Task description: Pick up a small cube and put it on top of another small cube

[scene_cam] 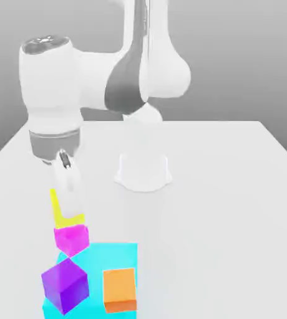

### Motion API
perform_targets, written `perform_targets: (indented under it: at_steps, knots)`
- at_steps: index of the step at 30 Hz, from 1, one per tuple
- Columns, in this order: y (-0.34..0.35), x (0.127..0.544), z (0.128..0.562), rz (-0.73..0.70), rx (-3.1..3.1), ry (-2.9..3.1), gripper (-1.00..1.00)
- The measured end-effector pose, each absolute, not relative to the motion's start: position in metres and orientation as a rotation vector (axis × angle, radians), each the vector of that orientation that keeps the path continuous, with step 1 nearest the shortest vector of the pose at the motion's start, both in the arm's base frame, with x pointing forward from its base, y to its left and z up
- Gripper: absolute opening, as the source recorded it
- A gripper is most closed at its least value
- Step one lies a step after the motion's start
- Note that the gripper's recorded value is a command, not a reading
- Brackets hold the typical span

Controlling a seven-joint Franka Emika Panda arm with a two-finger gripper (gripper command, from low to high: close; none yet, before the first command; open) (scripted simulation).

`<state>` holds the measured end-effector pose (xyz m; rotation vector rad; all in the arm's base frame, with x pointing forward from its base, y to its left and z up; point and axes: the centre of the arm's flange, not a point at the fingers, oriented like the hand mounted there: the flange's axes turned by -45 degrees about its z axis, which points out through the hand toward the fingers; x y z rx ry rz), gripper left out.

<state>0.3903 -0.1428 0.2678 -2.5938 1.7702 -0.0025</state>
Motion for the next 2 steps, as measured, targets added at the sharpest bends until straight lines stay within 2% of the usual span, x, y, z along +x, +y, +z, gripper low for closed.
perform_targets:
  at_steps: [2]
  knots:
    - [-0.1428,0.3903,0.2678,-0.003,-2.594,1.770,1.00]
